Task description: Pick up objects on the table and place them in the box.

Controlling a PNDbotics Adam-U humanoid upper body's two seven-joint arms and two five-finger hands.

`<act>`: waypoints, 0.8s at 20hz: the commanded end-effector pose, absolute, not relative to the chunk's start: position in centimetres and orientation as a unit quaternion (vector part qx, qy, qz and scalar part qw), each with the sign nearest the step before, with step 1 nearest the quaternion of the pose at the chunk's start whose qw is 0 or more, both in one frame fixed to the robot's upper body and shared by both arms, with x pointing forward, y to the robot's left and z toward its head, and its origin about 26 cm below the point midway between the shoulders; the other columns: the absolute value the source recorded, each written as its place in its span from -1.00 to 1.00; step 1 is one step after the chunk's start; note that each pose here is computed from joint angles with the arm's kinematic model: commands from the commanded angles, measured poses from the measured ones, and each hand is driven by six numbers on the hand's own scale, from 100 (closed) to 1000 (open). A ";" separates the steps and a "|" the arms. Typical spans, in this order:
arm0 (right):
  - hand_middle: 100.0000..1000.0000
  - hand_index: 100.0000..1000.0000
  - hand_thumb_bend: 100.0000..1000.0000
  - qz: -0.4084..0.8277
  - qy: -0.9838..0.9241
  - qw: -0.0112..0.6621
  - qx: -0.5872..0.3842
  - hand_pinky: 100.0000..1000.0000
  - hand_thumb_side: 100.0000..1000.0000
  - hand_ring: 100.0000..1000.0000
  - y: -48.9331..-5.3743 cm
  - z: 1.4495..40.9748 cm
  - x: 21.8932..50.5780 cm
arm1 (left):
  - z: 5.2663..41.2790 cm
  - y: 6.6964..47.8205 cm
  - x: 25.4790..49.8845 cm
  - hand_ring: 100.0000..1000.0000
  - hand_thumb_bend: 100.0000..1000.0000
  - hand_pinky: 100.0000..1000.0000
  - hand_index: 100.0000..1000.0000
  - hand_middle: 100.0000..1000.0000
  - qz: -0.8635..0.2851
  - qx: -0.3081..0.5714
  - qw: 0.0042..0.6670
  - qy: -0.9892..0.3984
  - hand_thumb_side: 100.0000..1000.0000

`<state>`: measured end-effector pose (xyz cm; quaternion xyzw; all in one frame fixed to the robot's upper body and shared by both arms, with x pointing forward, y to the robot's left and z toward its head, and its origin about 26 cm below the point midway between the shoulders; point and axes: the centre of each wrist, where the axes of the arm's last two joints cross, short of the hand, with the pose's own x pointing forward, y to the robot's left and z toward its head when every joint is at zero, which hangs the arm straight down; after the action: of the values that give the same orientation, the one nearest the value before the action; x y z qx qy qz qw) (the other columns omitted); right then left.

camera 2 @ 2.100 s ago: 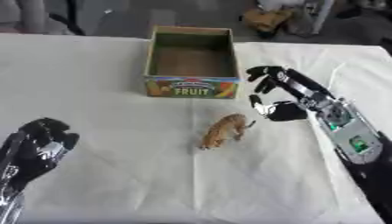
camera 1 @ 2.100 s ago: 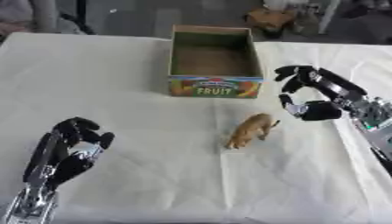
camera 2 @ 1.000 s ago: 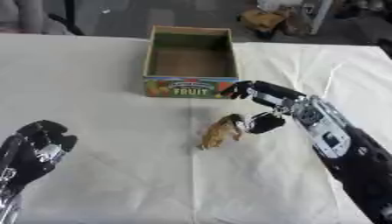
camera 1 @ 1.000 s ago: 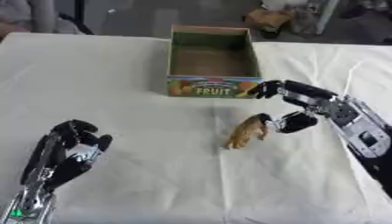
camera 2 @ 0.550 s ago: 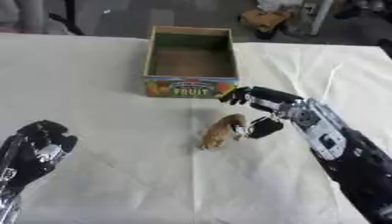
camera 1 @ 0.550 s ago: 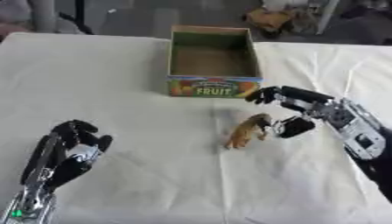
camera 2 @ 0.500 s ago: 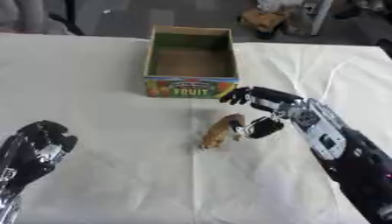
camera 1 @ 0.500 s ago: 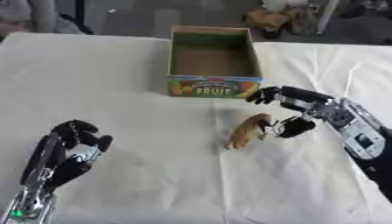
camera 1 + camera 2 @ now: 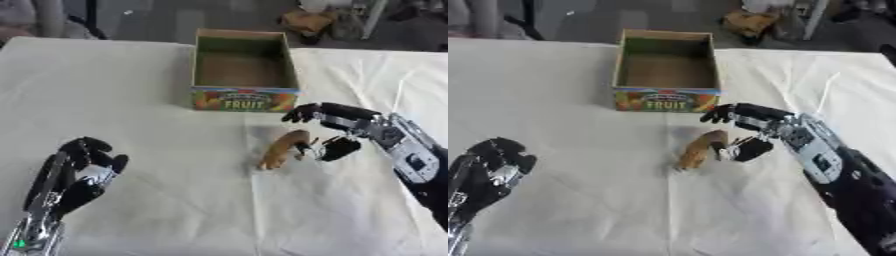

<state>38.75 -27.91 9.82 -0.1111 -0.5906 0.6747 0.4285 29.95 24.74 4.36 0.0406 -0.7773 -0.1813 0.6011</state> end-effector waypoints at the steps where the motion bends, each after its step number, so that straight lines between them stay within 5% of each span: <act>1: 0.74 0.87 -1.00 0.687 -0.583 0.415 -0.123 0.68 -0.59 0.72 -27.9 10.5 39.1 | 4.9 25.0 30.0 -0.04 0.06 0.05 0.07 0.02 -0.187 0.042 0.594 -0.782 -0.34; 6: 0.73 0.87 -1.00 0.696 -0.576 0.409 -0.127 0.67 -0.62 0.71 -27.6 10.0 39.2 | 4.9 24.9 30.1 -0.04 0.06 0.05 0.07 0.02 -0.188 0.042 0.593 -0.782 -0.34; 11: 0.64 0.82 -1.00 0.696 -0.572 0.410 -0.139 0.58 -0.97 0.59 -27.5 9.4 39.4 | 4.9 24.9 30.1 -0.04 0.06 0.05 0.07 0.02 -0.188 0.041 0.593 -0.782 -0.34; 16: 0.48 0.73 -1.00 0.693 -0.571 0.409 -0.162 0.51 -1.00 0.51 -27.4 8.7 39.6 | 4.9 24.9 30.1 -0.04 0.06 0.05 0.07 0.02 -0.188 0.041 0.594 -0.781 -0.34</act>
<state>39.10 -27.09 7.64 -0.1409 -0.5681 0.6945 0.4185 29.95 24.73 4.36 0.0398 -0.7773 -0.1823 0.6008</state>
